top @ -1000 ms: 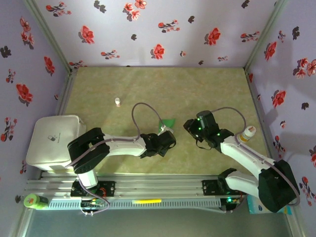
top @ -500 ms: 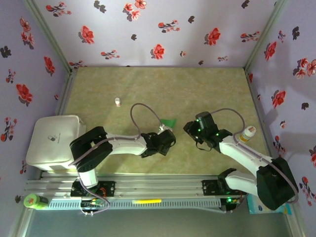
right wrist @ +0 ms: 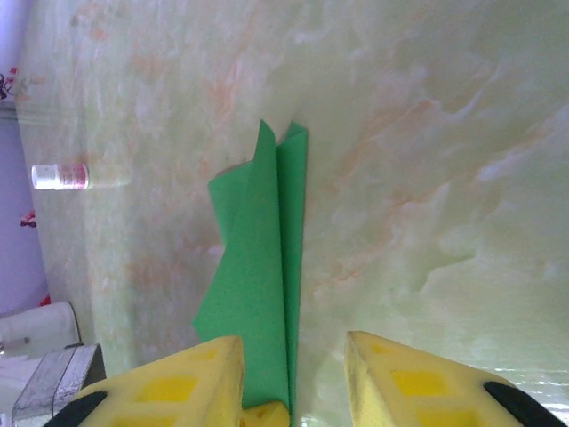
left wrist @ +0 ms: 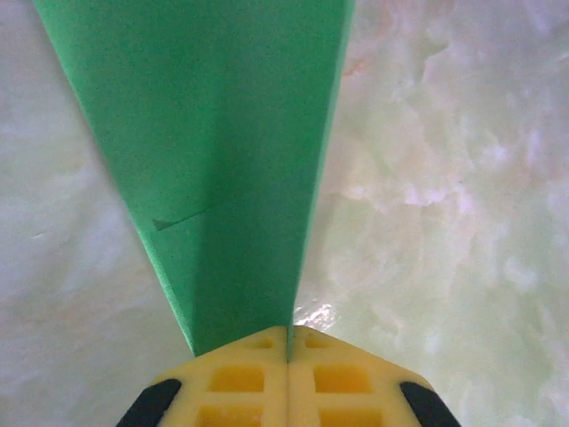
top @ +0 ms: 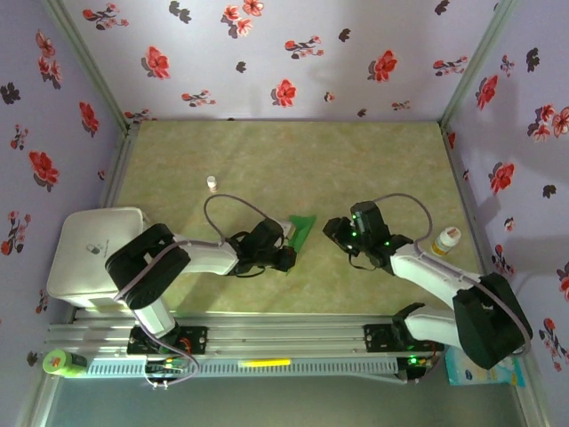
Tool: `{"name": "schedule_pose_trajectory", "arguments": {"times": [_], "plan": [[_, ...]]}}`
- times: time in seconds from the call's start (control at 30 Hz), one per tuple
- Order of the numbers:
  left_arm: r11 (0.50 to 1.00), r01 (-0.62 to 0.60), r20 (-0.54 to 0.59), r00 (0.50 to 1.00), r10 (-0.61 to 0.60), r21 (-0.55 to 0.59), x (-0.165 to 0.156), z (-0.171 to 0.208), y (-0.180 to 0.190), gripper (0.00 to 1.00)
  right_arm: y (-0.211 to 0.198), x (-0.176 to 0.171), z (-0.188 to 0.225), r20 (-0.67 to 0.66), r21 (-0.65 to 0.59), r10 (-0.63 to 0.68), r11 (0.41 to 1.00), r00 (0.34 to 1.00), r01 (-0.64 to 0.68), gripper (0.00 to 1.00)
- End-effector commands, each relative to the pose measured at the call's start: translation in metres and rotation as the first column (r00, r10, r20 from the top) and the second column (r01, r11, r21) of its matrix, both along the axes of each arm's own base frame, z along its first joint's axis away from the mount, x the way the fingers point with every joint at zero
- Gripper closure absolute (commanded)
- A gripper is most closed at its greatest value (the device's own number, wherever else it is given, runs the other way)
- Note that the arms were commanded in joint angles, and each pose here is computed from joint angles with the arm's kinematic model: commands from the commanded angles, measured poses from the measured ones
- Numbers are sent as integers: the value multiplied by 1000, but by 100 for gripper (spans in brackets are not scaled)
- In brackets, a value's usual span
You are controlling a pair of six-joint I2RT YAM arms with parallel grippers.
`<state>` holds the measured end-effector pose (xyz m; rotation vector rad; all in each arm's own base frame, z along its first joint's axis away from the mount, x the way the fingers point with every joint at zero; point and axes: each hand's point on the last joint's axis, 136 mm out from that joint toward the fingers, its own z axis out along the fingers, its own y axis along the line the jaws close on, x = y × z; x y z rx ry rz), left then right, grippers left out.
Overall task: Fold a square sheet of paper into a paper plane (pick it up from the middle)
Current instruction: Fold the wing for the fifth time at the center of the table.
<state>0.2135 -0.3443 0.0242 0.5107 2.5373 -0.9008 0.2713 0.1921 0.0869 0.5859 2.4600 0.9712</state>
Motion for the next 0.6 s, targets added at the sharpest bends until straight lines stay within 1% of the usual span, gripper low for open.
{"name": "schedule_pose_trajectory", "arguments": {"times": [0.0,0.07,0.13,0.23,0.4,0.57], "plan": [[990,34,-39,998,-40,-134,-4,17,-14,97,8,3,3,36,27,42,999,998,-43,67],[985,32,-60,997,-43,-167,-5,18,-15,97,4,4,2,37,8,26,1000,999,-26,69],[981,26,-79,996,-42,-193,-4,17,-16,97,4,5,3,54,16,24,1000,998,-24,69],[979,15,-102,994,-36,-205,-4,13,-16,97,14,5,9,65,52,69,996,996,-72,69],[980,6,-133,991,-32,-198,-4,4,-16,97,34,3,10,58,104,149,983,987,-154,70],[982,-16,-157,987,-14,-186,-3,-4,-12,97,43,0,3,46,103,182,977,982,-186,73]]}}
